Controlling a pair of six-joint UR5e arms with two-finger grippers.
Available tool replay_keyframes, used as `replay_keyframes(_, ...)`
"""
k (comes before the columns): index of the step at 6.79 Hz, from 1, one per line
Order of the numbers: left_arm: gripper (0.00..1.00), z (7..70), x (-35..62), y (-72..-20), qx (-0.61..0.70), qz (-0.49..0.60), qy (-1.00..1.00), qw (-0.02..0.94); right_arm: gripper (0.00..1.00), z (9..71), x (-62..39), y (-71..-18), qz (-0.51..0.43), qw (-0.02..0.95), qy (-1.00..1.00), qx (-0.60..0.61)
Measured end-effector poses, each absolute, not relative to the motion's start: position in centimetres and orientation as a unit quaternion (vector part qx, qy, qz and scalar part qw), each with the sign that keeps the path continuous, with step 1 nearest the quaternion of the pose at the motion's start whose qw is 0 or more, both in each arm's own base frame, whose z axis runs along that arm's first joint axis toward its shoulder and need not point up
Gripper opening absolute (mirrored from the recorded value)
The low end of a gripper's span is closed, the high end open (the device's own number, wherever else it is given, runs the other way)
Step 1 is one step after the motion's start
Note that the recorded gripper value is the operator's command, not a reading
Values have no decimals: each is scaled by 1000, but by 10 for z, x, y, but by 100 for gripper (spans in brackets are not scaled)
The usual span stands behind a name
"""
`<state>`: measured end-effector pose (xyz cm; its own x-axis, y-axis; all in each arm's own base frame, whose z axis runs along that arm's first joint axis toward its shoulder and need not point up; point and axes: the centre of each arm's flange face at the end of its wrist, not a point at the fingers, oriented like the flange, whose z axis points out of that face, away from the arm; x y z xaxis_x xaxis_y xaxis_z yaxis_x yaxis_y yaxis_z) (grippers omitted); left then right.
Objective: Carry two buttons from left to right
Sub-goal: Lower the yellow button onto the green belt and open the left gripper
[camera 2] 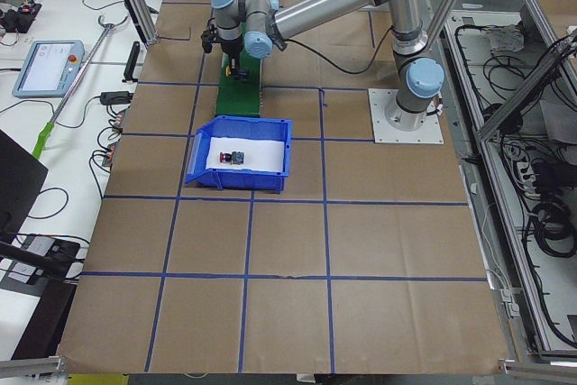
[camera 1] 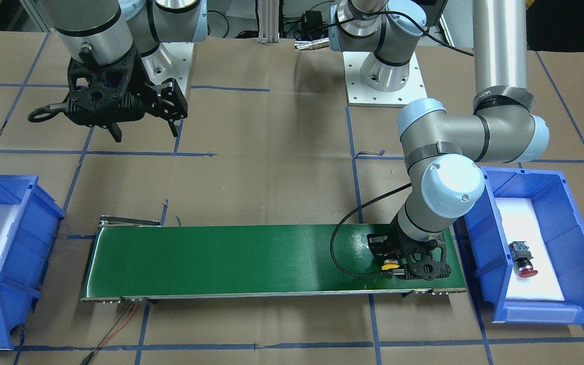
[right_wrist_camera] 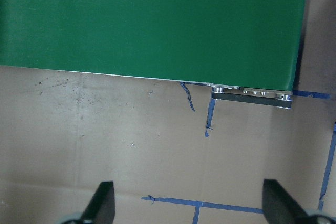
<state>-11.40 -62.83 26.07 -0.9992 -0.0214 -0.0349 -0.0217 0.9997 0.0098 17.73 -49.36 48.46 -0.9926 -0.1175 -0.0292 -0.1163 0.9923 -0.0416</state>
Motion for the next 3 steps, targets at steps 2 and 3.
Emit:
replay_keyframes(2, 99, 257, -115, -622, -1, 11, 1000, 17, 100, 485, 177, -494, -20, 16, 998, -59)
replay_keyframes(3, 100, 256, -113, -621, -4, 12, 1000, 17, 100, 485, 177, -494, -20, 16, 998, -59)
